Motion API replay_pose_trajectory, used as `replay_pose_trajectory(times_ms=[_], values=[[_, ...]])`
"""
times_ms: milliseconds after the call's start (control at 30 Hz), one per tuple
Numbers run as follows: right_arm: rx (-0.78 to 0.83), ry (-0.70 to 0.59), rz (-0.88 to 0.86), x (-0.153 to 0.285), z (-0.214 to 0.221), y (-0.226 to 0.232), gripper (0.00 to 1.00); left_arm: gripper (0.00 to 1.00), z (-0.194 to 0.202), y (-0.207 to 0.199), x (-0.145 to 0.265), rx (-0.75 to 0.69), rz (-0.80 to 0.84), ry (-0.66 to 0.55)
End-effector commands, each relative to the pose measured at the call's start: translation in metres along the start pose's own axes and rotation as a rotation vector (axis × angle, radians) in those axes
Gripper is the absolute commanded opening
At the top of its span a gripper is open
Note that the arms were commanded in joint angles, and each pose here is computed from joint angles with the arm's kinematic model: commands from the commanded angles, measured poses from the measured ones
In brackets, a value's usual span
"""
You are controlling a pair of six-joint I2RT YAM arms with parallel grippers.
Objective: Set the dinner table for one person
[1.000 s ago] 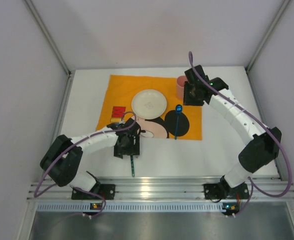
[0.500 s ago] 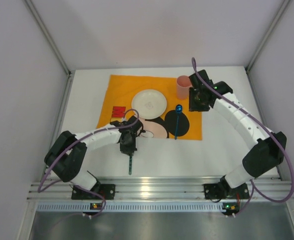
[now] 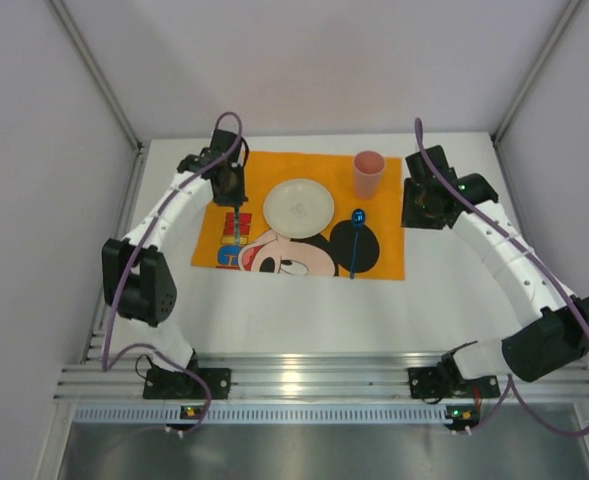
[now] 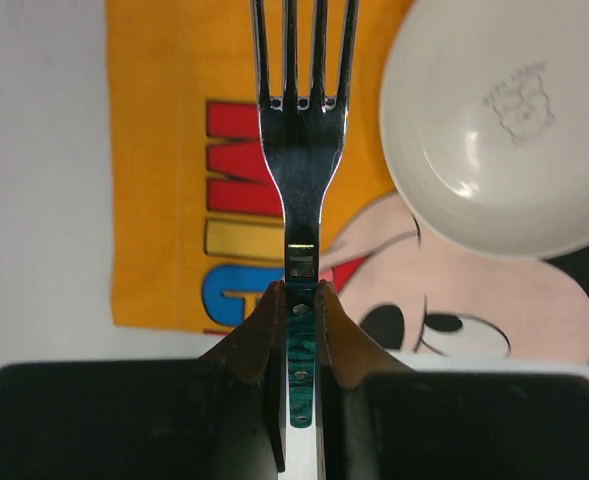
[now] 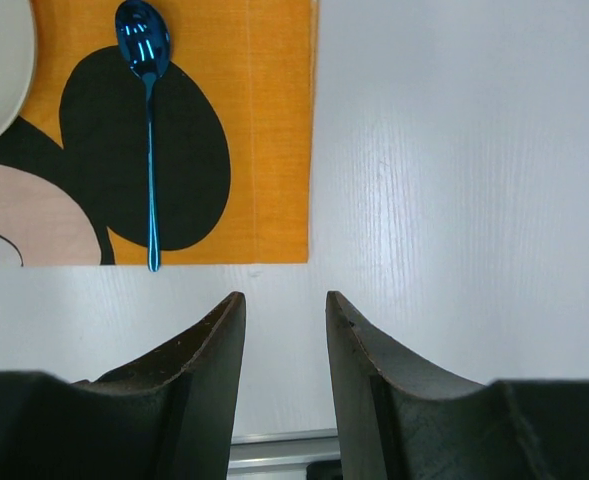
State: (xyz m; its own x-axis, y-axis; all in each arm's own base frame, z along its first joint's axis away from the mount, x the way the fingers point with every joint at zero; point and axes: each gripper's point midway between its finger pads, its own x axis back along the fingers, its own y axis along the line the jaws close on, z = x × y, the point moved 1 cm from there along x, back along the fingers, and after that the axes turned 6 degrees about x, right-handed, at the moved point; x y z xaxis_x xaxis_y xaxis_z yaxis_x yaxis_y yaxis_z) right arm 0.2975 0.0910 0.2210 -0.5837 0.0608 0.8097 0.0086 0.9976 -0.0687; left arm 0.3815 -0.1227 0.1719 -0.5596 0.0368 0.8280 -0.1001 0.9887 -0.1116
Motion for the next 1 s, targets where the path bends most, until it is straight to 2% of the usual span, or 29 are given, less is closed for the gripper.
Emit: replay_pose_trajectory(times_ms=[0,33,167,300,533,767,967], values=[[-0.022,-0.025,0.021,0.009,0.002,-0.012,0.39,0.0,-0.02,0.015,-0.043,-0.115,-0.017,0.051],[-0.024,-0.025,0.023,0.009,0.003,-0.013,0.39,0.0,-0.041,0.01,-0.043,-0.113,0.003,0.009],[-0.038,-0.007,0.044,0.009,0.004,-0.019,0.39,0.0,-0.063,0.012,-0.077,-0.068,0.056,0.031],[-0.054,-0.006,0.066,0.012,-0.001,-0.026,0.39,0.0,-0.055,0.018,-0.11,-0.085,0.04,0.074],[-0.067,0.023,0.091,0.008,0.0,-0.032,0.38,0.0,-0.022,0.038,-0.136,-0.094,0.002,0.129],[-0.065,0.049,0.073,0.0,0.0,-0.026,0.39,0.0,-0.014,0.048,-0.146,-0.078,-0.035,0.137],[-0.062,0.029,0.067,0.001,-0.009,-0.025,0.43,0.0,-0.017,0.052,-0.136,-0.081,-0.051,0.114]])
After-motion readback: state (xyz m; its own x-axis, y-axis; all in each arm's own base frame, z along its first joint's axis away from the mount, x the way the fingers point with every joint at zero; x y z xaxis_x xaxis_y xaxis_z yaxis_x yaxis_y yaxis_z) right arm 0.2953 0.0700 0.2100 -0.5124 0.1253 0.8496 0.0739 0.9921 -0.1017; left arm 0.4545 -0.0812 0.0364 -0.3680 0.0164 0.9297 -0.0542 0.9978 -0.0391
